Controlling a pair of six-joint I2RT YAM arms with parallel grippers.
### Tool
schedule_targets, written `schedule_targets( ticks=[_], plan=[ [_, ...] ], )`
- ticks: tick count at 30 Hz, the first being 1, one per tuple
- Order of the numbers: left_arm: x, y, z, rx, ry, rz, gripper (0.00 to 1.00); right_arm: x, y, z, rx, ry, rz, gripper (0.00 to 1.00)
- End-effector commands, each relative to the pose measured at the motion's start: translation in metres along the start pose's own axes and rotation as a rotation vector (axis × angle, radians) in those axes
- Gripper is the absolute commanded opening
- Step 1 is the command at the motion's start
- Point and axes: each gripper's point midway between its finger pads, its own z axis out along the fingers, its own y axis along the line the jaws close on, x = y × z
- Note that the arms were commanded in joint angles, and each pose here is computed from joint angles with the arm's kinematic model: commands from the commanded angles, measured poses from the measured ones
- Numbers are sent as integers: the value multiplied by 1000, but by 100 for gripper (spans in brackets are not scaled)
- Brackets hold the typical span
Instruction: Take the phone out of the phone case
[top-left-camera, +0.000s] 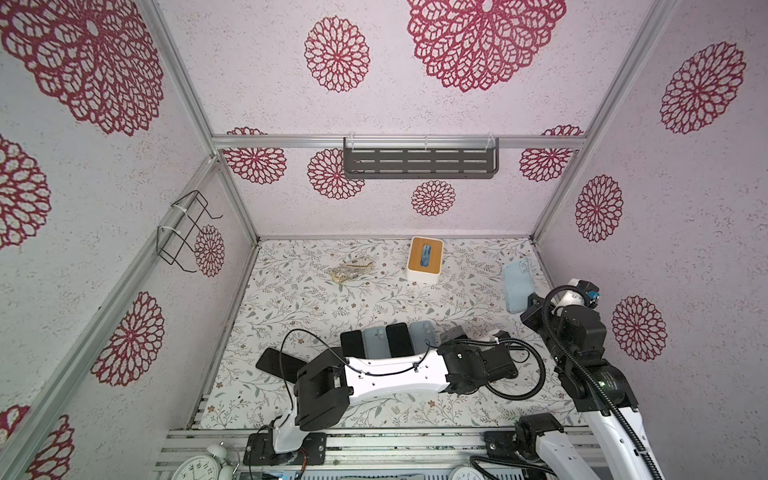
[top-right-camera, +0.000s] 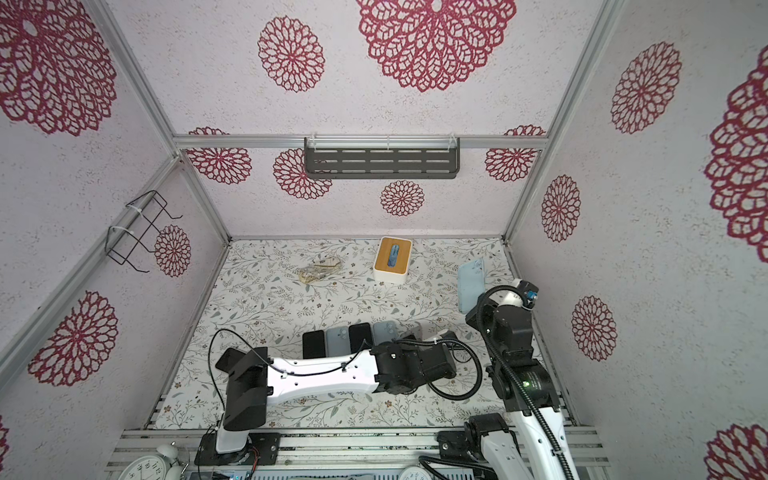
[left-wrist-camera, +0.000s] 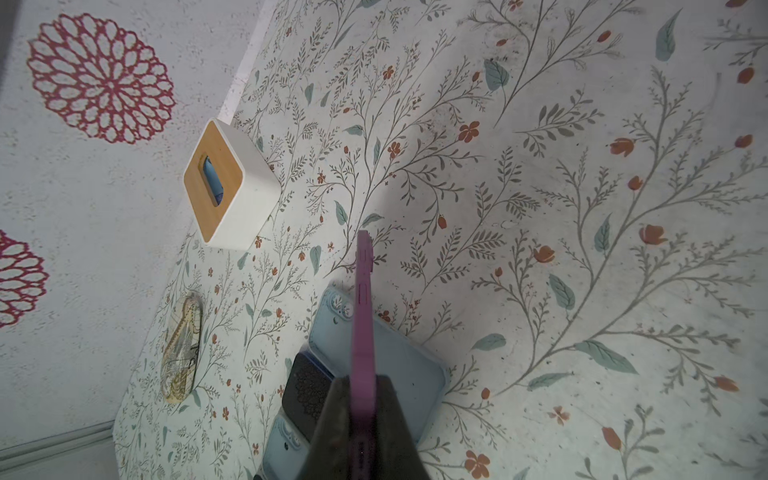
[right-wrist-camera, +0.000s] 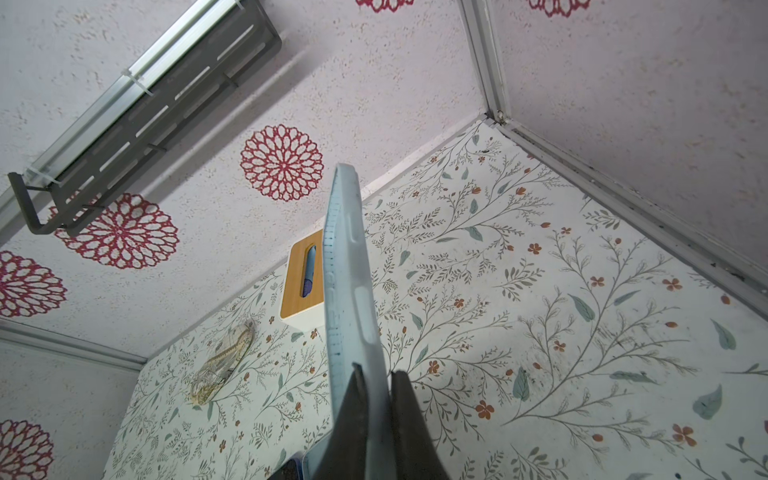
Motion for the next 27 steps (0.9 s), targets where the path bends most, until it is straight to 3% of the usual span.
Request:
schedule_targets(
  ticks=[1, 27],
  plan=[
    [-3, 6, 8, -35, 18, 33, 2, -8, 12, -4, -47, -4, -12, 0],
    [21, -35, 66, -102, 192, 219, 10, -2, 15, -3, -83, 21, -17, 0]
  ],
)
